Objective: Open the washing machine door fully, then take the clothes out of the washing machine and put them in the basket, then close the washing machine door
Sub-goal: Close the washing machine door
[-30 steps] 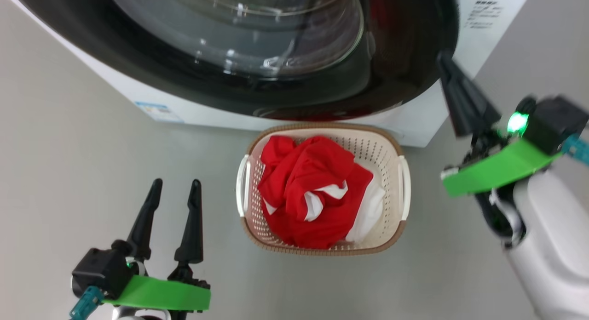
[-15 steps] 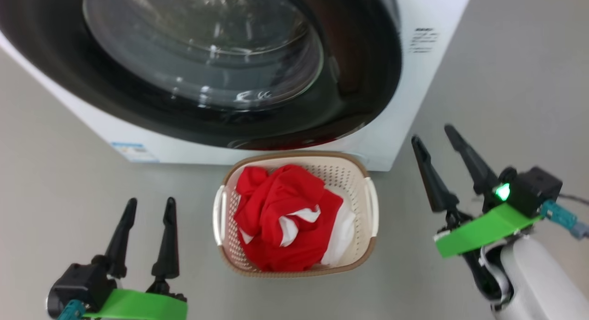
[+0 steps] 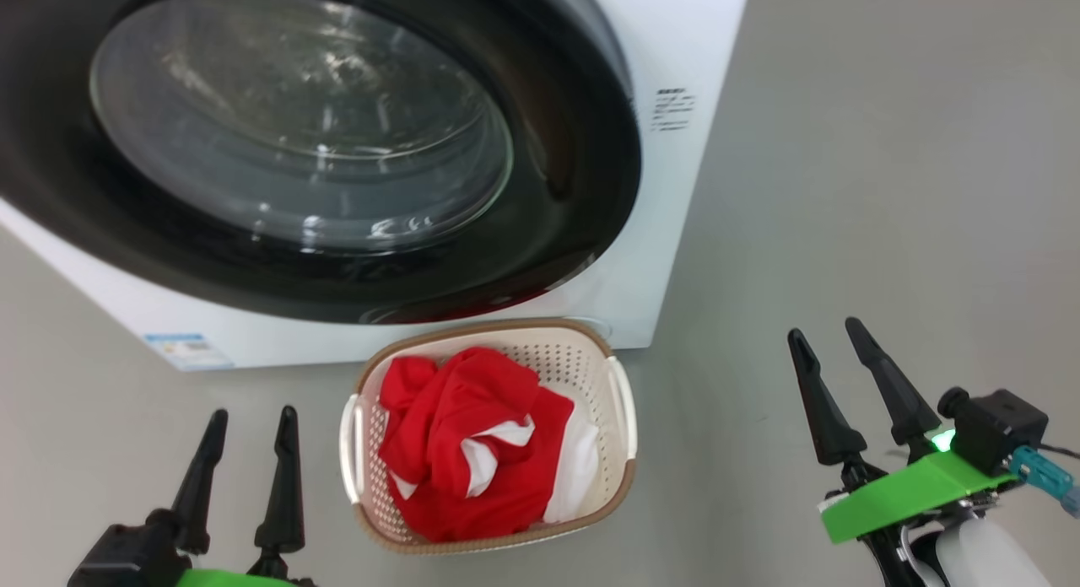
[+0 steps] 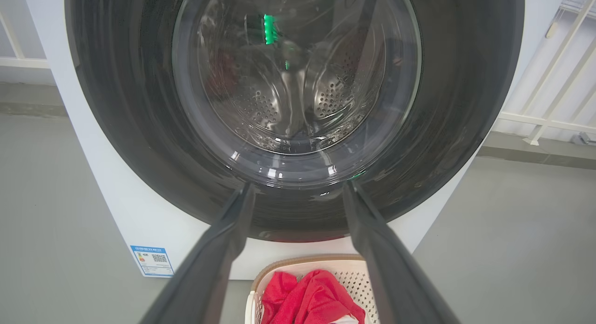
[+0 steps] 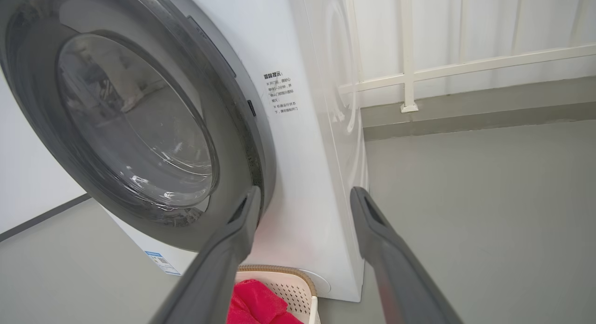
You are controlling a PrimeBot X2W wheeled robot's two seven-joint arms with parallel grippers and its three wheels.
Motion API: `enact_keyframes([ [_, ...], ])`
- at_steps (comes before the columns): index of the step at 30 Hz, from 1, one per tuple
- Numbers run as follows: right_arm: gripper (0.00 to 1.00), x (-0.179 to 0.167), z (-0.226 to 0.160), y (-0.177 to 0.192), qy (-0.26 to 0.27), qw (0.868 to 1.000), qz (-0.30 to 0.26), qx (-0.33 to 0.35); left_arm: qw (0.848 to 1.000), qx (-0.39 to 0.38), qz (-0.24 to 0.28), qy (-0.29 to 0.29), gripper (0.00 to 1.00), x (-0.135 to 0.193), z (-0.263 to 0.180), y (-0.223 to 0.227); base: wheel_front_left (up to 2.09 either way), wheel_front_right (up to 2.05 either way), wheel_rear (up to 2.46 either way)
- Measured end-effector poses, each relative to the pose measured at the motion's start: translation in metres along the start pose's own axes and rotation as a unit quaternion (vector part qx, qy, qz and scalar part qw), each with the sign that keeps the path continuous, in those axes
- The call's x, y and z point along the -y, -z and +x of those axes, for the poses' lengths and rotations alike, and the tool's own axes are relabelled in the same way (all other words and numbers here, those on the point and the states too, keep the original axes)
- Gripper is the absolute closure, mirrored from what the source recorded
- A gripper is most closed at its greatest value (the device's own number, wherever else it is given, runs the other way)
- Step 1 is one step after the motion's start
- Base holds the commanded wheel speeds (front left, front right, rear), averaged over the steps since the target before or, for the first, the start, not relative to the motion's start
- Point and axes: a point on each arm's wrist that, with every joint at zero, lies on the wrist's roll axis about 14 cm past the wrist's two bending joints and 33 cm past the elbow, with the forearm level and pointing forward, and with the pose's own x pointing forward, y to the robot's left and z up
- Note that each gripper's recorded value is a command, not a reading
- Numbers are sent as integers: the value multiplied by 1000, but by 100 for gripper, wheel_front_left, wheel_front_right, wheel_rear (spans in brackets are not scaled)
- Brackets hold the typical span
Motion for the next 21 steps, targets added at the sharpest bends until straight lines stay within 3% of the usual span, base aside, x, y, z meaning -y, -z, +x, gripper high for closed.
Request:
enact_keyframes([
  [13, 0, 29, -34, -19, 57, 998, -3, 27, 1000, 9, 0, 25, 0, 15, -3, -6, 0, 0, 0],
  [21, 0, 40, -53, -13, 80, 997, -3, 18, 1000, 2, 4, 25, 0, 13, -11, -2, 0, 0, 0],
])
